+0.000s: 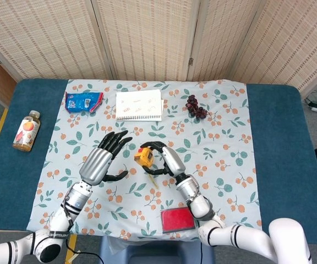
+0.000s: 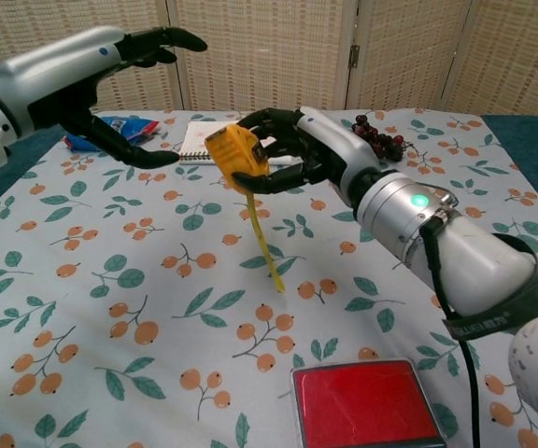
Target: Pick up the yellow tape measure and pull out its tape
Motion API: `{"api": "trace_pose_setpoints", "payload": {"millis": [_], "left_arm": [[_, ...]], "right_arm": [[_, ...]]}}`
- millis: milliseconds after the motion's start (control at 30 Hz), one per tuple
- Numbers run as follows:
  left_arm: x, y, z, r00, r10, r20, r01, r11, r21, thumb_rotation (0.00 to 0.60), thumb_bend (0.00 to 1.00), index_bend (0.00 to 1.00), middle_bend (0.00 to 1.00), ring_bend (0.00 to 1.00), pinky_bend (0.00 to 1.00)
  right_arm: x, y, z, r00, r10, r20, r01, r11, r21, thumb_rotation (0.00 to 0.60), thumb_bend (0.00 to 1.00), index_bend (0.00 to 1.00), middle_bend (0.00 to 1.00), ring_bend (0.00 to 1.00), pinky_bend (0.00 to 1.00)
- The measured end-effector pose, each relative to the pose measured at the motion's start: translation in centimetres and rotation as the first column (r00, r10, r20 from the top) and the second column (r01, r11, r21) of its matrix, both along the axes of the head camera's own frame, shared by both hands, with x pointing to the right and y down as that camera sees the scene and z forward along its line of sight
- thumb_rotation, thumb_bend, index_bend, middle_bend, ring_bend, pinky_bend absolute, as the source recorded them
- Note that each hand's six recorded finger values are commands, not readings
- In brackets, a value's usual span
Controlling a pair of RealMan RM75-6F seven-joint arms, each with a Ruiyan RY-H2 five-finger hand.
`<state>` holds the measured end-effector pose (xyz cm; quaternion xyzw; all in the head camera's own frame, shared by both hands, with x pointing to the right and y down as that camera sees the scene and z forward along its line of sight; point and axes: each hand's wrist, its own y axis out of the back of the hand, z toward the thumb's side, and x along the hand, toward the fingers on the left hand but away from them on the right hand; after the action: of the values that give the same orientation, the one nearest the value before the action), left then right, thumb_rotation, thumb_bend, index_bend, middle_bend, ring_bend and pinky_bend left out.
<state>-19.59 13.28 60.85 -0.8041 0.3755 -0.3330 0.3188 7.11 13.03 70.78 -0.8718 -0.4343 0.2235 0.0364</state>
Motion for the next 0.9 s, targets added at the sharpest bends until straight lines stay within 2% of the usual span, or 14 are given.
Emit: {"api": "trace_pose_setpoints", "payload": {"millis": [433,900], "left_arm": [[2.3,-0.4,1.1,0.999,0.020,0.031,-0.020,1.000,0.006,0.600,0.28,0.14,0.06,0.09,0.00],[1.6,-1.0,2.0,0.997,0.006,0.079,-0.008,1.000,0.022,0.600,0.30,0.15,0.06,0.09,0.00]], "right_arm": [[-1.4,0.9,0.3,0.999,-0.045,0.003,0.045,0.999,0.020,0.600,0.36,0.52,0.47,0.35,0.14],[-1.1,1.2,0.3,0.998,-0.066,-0.009,0.066,0.998,0.015,0.600,0.36,0.52,0.47,0.35,0.14]]}}
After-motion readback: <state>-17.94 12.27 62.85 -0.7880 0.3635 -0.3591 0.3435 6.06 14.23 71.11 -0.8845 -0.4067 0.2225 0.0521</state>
